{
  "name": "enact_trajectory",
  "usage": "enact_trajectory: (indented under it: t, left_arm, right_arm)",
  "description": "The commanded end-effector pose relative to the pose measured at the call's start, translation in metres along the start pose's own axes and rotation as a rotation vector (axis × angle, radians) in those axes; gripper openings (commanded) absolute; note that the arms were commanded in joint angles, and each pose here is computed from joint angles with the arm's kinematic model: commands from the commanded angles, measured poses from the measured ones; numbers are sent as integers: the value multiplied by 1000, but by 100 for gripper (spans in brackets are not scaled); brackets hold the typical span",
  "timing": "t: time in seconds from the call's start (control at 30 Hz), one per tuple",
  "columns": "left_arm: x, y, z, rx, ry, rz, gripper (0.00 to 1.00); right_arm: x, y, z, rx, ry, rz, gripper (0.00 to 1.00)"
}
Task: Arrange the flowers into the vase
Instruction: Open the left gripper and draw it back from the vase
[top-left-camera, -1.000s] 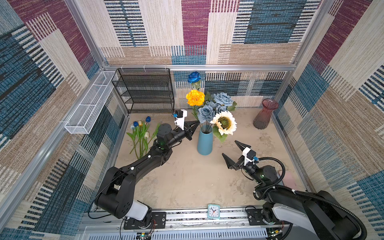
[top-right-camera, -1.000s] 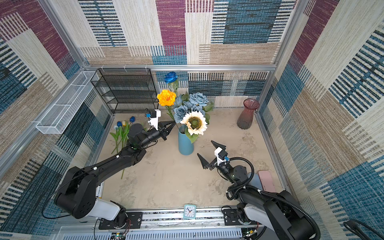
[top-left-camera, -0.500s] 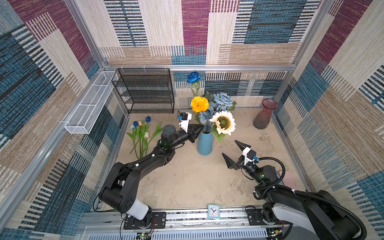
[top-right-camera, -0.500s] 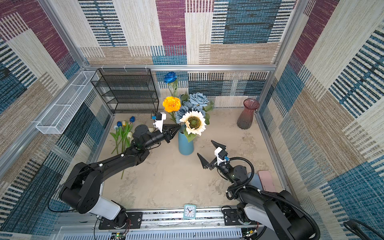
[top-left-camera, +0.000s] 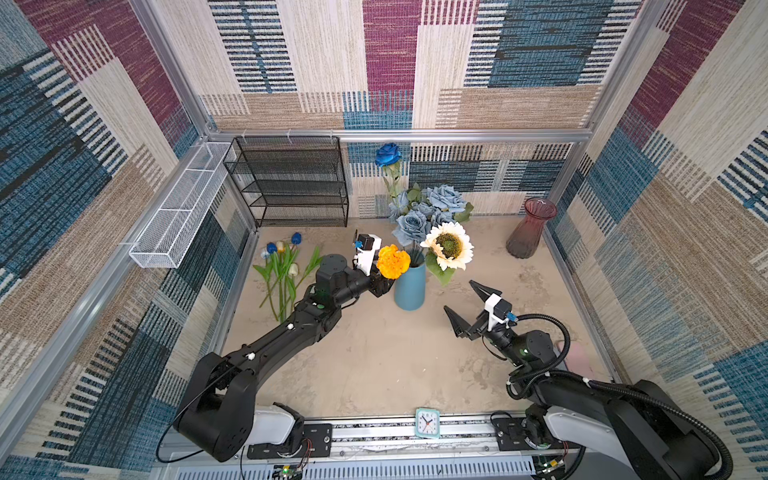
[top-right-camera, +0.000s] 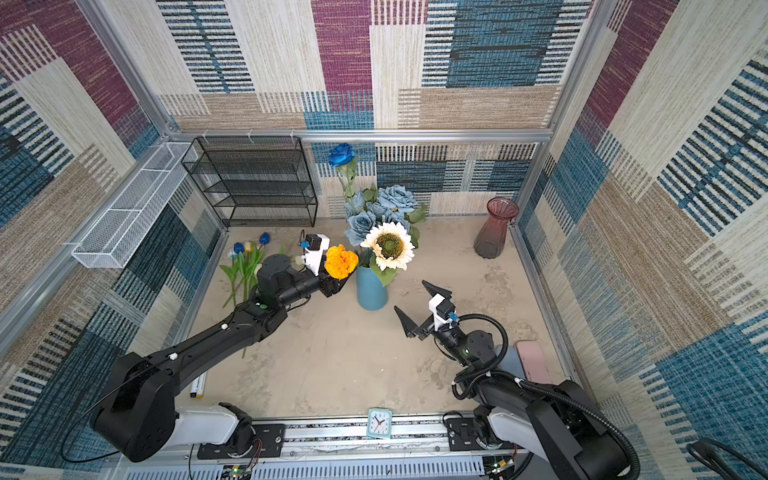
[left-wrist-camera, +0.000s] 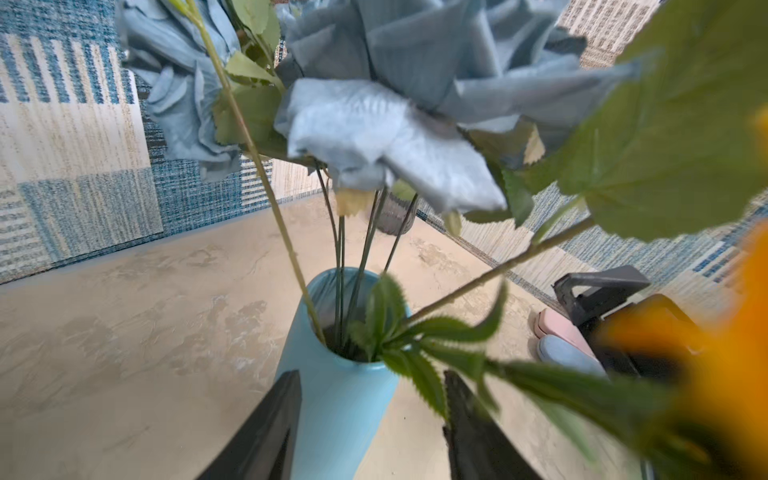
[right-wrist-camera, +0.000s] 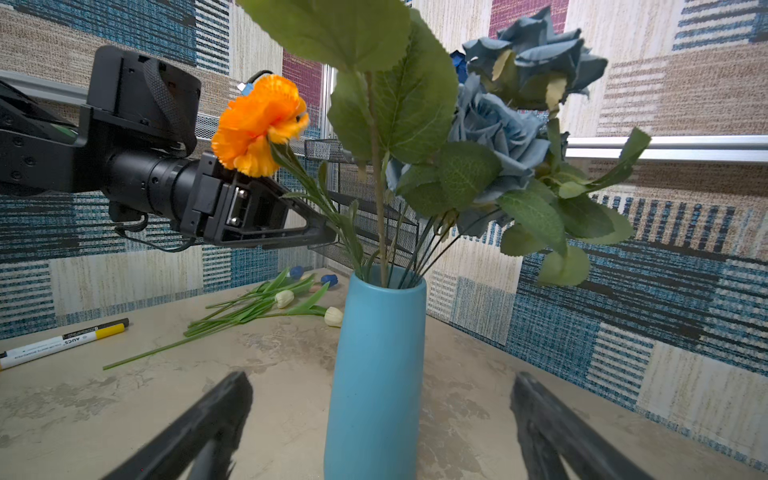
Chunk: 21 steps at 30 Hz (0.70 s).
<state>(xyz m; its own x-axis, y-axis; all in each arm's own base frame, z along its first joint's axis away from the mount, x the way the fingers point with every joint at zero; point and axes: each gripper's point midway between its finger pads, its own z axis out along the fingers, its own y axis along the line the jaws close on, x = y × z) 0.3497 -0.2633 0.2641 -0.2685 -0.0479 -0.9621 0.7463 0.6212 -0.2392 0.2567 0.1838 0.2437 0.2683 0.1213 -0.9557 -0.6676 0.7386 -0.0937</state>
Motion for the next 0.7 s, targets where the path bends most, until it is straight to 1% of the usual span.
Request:
enact_trajectory:
  t: [0.0,0.07,0.17,0.27,0.33,0.37,0.4,0.67]
  left_arm:
    - [9,2,-6,-21,26,52,63]
    - [13,3,-7,-28,31,60,65]
    - [27,4,-6,-21,31,84,69]
    - [38,1,-4,11,-6,120,74]
    - [45,-2,-1,21,-22,154,80]
    - [49,-4,2,25,-27,172,84]
    - [49,-6,5,31,-42,190,85]
    - [55,-2,40,36,-84,225,91]
  right_arm:
    - [-13,0,2,-2,-45,-15,100]
    - [-12,0,2,-4,-42,-15,100]
    - [-11,0,2,-4,-41,-13,100]
    - [-10,0,3,-4,-39,-13,100]
    - [-11,0,3,-4,-40,-14,100]
    - [-11,0,2,-5,-40,-13,100]
    - [-11,0,2,-6,-40,-13,100]
    - [-11,1,2,-7,-40,-13,100]
